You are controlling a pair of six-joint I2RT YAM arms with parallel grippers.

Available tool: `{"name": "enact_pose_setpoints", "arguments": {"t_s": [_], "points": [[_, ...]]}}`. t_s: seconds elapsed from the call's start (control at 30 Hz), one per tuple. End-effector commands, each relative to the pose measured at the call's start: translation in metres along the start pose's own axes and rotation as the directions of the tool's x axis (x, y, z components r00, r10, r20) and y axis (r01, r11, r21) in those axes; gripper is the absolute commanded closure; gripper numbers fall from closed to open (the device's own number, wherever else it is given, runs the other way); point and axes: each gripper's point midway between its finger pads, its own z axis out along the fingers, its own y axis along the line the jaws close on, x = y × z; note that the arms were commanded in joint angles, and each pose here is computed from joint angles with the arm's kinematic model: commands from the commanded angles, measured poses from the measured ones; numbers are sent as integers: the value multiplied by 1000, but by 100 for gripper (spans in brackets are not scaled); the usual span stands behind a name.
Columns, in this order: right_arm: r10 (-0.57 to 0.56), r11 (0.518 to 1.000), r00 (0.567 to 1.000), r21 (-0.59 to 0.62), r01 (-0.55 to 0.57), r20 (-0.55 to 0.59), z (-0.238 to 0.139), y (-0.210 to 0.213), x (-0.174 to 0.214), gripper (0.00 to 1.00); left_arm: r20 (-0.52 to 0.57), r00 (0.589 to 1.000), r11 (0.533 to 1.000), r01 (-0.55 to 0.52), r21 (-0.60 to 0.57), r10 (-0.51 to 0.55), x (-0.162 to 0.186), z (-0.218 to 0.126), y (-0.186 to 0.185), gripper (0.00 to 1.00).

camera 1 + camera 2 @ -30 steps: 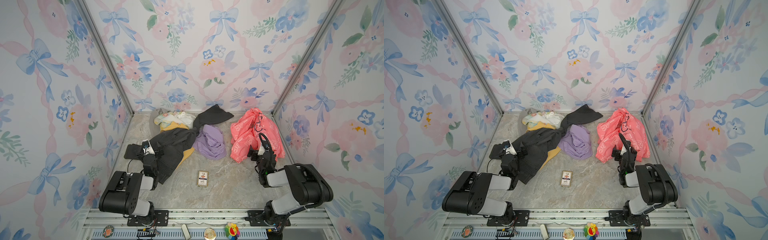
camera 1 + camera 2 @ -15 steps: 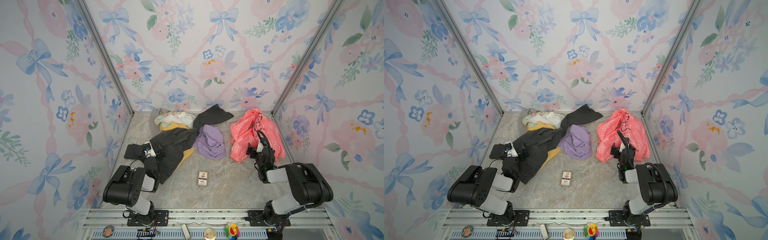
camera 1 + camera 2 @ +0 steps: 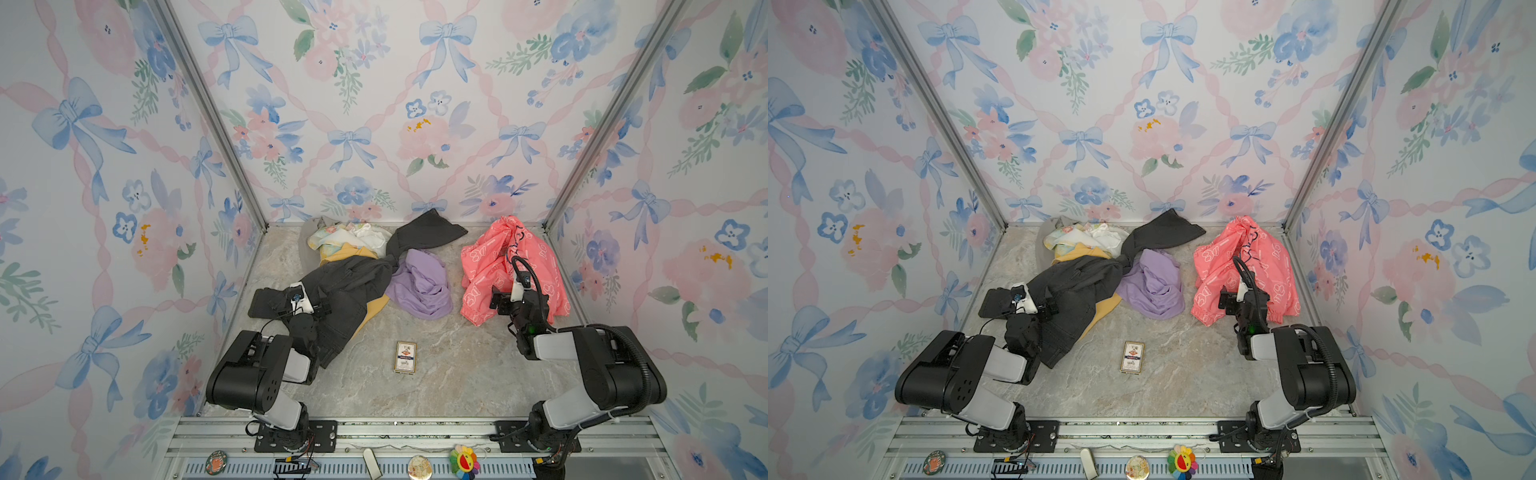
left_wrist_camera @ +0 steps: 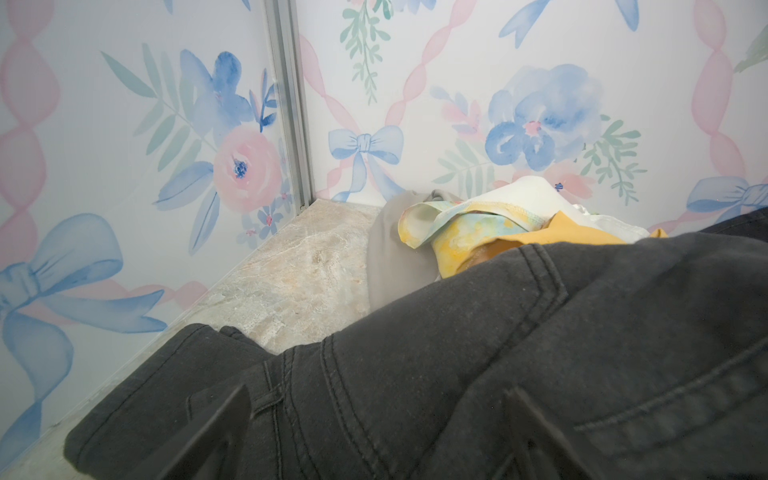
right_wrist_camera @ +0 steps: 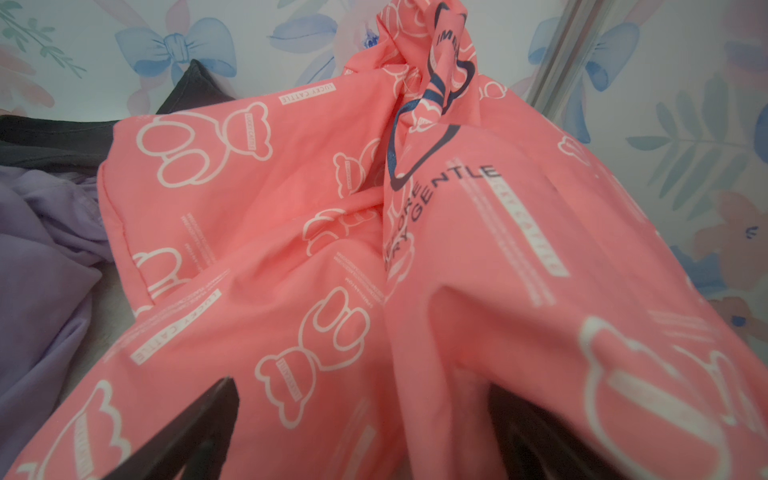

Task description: Pick out a specific cloth from the pile

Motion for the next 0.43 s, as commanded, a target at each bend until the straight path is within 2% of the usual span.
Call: {"name": "enact_pose_setpoints", "arguments": {"t_s": [0.0, 0.4], "points": [[-14, 1000, 1000, -8, 14, 8, 0, 3, -6, 3, 12, 1000, 1000, -15, 0, 15, -4, 3, -3, 2], [-4, 1000, 1000, -17, 4, 4, 1, 2, -5, 3, 11, 1000, 1000, -17, 1, 17, -3, 3, -3, 2]]}}
